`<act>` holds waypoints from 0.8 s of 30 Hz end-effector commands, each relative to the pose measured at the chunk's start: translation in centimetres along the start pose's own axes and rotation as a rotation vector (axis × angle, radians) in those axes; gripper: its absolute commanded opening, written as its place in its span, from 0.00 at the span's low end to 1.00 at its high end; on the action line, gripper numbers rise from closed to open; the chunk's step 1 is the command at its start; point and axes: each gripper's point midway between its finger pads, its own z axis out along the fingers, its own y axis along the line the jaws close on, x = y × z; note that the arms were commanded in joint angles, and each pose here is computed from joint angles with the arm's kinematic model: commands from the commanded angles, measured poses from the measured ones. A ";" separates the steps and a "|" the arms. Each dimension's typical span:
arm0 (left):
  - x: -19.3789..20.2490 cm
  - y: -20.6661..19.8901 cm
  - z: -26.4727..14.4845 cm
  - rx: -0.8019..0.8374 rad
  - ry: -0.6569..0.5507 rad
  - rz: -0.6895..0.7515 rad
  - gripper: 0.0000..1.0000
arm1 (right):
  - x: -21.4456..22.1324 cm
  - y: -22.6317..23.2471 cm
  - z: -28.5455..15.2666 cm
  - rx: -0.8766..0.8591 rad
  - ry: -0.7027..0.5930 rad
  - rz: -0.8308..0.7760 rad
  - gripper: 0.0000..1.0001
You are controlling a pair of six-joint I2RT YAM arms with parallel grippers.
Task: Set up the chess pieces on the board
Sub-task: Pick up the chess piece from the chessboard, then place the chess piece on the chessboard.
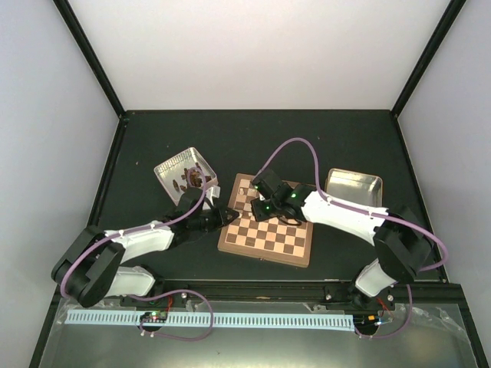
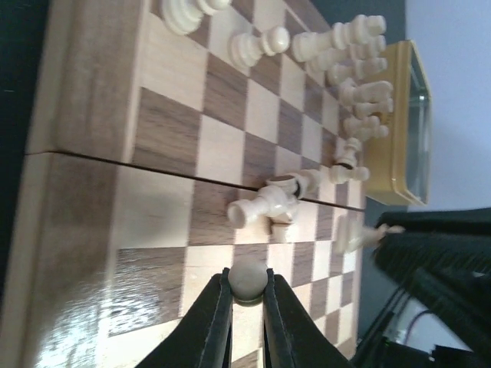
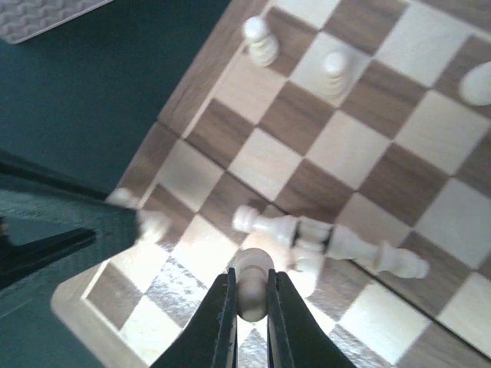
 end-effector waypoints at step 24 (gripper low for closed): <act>-1.7 -1.0 -2.2 -0.139 -0.041 0.270 0.10 | -5.5 -6.3 5.0 0.240 0.021 0.018 0.02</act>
